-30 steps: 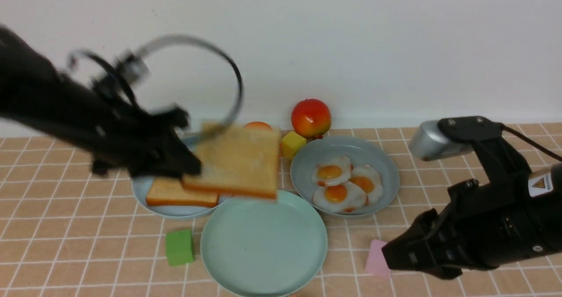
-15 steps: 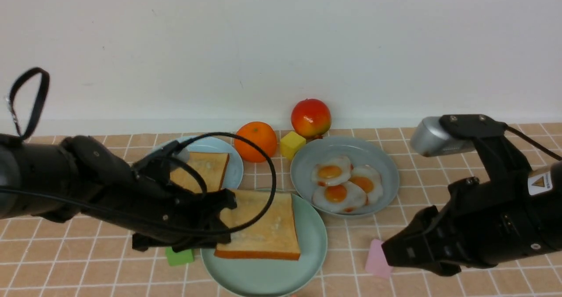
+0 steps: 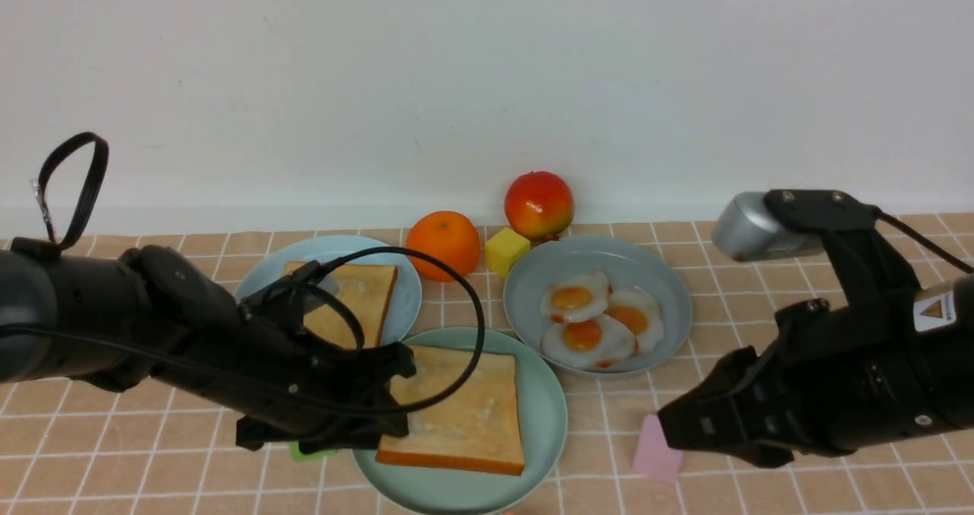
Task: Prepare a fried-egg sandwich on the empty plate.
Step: Use the left arm to put a slice of bread into the empty plate in the middle, then use the right arm to grab a fried egg
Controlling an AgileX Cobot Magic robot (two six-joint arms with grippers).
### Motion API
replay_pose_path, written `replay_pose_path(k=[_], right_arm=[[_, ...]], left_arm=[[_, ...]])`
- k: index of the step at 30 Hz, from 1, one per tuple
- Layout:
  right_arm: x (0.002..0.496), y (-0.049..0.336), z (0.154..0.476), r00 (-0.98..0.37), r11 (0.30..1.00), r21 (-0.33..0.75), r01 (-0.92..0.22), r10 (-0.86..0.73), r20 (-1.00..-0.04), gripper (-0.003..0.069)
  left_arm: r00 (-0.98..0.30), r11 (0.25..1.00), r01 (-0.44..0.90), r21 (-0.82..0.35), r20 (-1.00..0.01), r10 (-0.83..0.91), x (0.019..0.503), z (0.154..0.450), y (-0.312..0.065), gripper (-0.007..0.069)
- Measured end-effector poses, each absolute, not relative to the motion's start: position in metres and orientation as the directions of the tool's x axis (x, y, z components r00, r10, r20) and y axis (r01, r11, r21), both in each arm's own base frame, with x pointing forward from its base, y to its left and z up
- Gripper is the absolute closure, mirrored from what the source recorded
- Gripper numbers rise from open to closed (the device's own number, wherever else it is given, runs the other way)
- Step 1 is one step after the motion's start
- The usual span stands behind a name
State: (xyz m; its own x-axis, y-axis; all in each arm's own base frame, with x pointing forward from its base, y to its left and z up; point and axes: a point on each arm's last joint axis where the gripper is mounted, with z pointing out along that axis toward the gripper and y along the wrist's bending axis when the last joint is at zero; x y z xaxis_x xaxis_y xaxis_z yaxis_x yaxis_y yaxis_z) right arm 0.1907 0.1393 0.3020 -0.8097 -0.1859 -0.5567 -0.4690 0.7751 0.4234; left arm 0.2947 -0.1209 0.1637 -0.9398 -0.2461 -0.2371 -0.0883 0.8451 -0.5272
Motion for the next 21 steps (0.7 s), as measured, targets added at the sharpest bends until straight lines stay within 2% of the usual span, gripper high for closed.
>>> replay_pose_path(k=[5,9,10,11,16,18,20,21], right_arm=[[0.192,0.14,0.303,-0.804,0.776,0.426,-0.465,-0.17,-0.57,0.0439],[0.198,0.139,0.305,-0.787,0.791,0.413,-0.452,-0.135,-0.602,0.0377],[0.198,0.139,0.306,-0.786,0.793,0.41,-0.451,-0.134,-0.604,0.0372],[0.206,0.137,0.308,-0.786,0.809,0.399,-0.431,-0.119,-0.607,0.0319],[0.246,0.131,0.307,-0.805,0.865,0.383,-0.326,-0.041,-0.592,0.0197],[0.256,0.131,0.304,-0.817,0.871,0.407,-0.274,0.012,-0.576,0.0178],[0.28,0.129,0.286,-0.859,0.854,0.511,-0.101,0.185,-0.478,0.0142],[0.281,0.129,0.285,-0.863,0.85,0.52,-0.087,0.197,-0.466,0.0141]], left_arm=[[-0.946,0.846,-0.051,-0.531,-0.247,-0.212,0.296,0.173,-0.121,0.0233],[-0.934,0.851,0.058,-0.522,-0.33,-0.139,0.305,0.21,-0.111,0.0155],[-0.935,0.852,0.064,-0.52,-0.329,-0.131,0.304,0.211,-0.111,0.0153],[-0.925,0.851,0.128,-0.509,-0.371,-0.083,0.306,0.235,-0.105,0.0146],[-0.87,0.818,0.328,-0.473,-0.488,0.067,0.281,0.292,-0.105,0.0185],[-0.848,0.804,0.381,-0.457,-0.519,0.107,0.27,0.301,-0.107,0.0211],[-0.771,0.772,0.498,-0.395,-0.609,0.186,0.241,0.317,-0.111,0.0301],[-0.757,0.773,0.506,-0.382,-0.626,0.186,0.236,0.319,-0.111,0.0301]])
